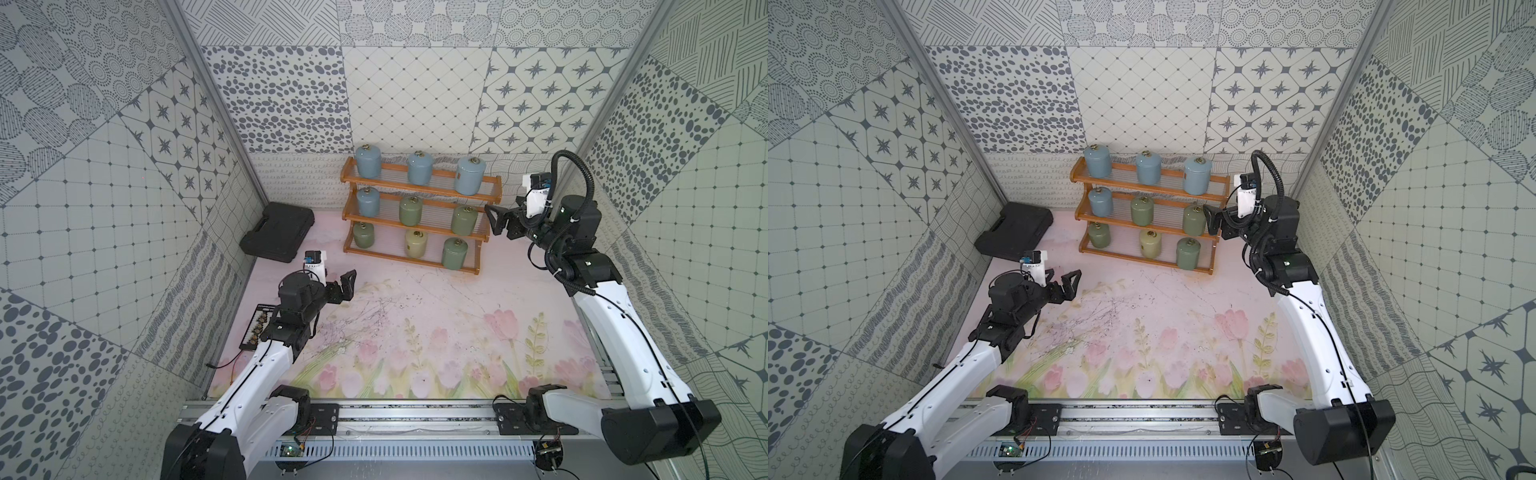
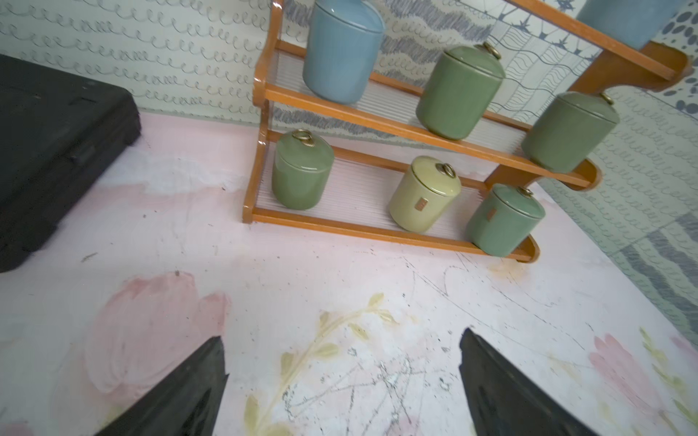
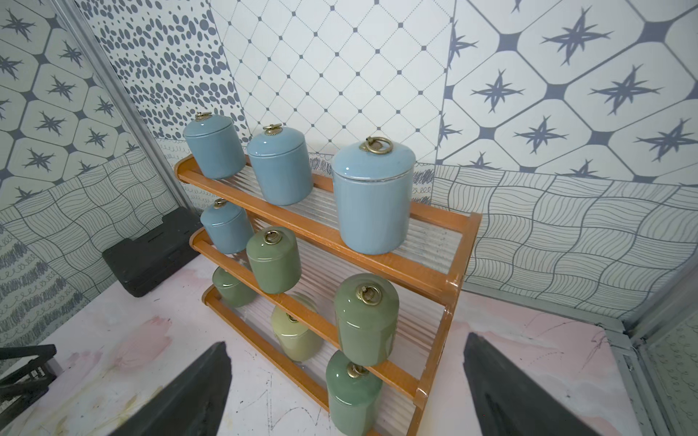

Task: Remove the tea canisters from the shelf
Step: Pick up the tea canister from the shelf.

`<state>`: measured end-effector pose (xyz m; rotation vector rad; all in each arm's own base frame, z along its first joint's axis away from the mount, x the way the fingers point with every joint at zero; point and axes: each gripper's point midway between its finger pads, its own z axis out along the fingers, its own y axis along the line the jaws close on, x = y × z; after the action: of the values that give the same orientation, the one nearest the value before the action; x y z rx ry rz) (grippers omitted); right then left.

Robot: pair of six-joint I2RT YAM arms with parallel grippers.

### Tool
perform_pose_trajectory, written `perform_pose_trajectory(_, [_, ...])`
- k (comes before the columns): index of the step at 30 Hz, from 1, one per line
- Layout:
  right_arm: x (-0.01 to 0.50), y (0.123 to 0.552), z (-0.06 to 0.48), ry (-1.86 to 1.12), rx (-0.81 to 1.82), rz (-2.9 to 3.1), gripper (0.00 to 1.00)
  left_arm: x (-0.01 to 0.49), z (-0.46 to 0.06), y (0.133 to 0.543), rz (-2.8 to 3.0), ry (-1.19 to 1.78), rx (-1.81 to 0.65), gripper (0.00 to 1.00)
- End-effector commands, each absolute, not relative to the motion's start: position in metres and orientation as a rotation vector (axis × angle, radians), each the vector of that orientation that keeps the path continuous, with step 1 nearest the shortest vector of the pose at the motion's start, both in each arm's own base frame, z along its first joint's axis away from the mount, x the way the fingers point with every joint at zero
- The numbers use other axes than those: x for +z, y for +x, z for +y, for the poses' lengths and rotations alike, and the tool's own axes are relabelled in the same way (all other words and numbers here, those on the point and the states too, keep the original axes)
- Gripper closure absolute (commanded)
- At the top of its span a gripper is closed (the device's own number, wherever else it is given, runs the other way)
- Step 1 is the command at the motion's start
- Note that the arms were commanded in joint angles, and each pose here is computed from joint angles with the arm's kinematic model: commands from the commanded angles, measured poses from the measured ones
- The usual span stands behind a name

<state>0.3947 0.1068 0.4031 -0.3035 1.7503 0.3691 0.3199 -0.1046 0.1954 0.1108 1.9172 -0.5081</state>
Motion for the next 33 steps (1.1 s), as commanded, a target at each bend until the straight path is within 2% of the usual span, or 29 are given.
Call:
perform_pose_trajectory(1, [0.413, 0.413, 0.118, -0.316, 0.379, 1.770, 0.00, 0.188, -0.124, 0.298, 1.933, 0.097, -0.635, 0.00])
perform_pose_trajectory(11, [0.428, 0.479, 0.125, -0.240, 0.379, 1.820, 0.00, 0.172, -0.146, 0.278, 1.973, 0.139, -0.713, 0.00])
perform_pose_trajectory(33, [0.418, 0.551, 0.155, -0.300, 0.273, 1.896, 0.00, 0.157, -0.179, 0.270, 2.033, 0.220, -0.747, 0.00])
